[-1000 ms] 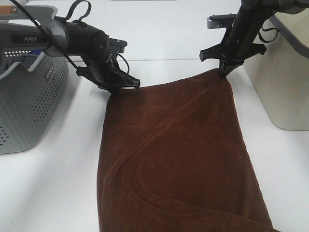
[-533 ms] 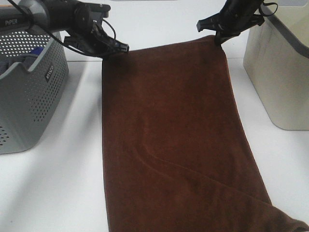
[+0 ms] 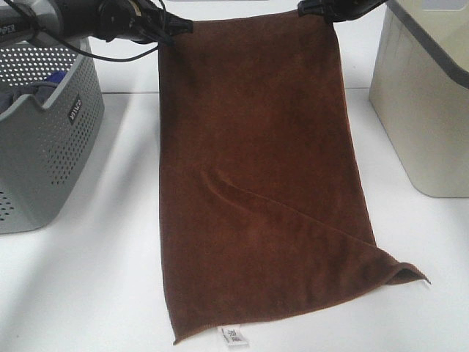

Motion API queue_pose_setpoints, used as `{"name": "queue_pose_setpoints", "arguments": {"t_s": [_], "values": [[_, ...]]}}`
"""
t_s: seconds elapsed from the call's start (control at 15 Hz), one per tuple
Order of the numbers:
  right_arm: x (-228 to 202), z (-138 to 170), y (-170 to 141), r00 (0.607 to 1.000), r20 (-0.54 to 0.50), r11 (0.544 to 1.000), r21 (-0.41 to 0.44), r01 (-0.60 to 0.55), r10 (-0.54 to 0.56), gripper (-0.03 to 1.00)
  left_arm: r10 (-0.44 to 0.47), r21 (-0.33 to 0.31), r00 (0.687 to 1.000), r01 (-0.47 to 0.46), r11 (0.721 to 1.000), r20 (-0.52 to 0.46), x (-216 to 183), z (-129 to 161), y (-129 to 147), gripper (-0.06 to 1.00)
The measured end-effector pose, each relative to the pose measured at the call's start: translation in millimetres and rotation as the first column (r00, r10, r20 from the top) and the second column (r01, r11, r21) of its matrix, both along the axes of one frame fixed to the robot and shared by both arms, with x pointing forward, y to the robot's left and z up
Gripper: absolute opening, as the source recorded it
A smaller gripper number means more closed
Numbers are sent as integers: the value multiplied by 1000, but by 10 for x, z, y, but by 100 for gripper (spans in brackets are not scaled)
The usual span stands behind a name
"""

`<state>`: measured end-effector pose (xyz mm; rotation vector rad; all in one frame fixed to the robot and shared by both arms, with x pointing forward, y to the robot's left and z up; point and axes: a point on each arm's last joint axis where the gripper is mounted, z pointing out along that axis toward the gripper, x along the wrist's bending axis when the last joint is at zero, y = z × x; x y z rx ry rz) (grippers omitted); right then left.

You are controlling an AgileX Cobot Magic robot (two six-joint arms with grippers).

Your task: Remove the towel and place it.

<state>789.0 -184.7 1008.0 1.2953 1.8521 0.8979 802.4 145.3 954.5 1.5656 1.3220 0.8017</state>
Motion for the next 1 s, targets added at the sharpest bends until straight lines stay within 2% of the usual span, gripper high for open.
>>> {"name": "queue_pose_setpoints", "arguments": {"t_s": [0.13,0.27,0.33,0.4,0.47,0.67,0.73,0.8,1.0], "values": [[65,-119,15,999,41,1000,-2,-7,7,0,-5,-8,1000,5,1000,18,45,-167,3,0],[132,-389,27,999,41,1000,-21,-15,16,0,-17,-12,999,18,1000,41,75,-349,-10,0],[152,-504,32,999,34,1000,-23,-17,18,0,-23,-11,998,24,1000,51,84,-417,-17,2],[168,-603,37,999,28,1000,-24,-18,19,4,-25,-13,998,26,1000,56,87,-448,-20,8],[175,-657,39,1000,24,1000,-25,-19,20,12,-27,-13,998,27,1000,57,89,-468,-22,21],[177,-686,38,1000,18,1000,-24,-17,18,55,-35,-26,994,37,999,102,99,-427,-33,64],[172,-674,37,1000,13,1000,-22,-15,15,64,-35,-27,994,38,999,108,101,-419,-35,71],[158,-628,32,1000,3,1000,-25,-13,13,69,-36,-27,994,39,999,108,99,-419,-41,73],[64,-316,7,999,-40,1000,-19,1,-2,73,-42,-23,995,44,999,86,68,-353,-110,74]]}}
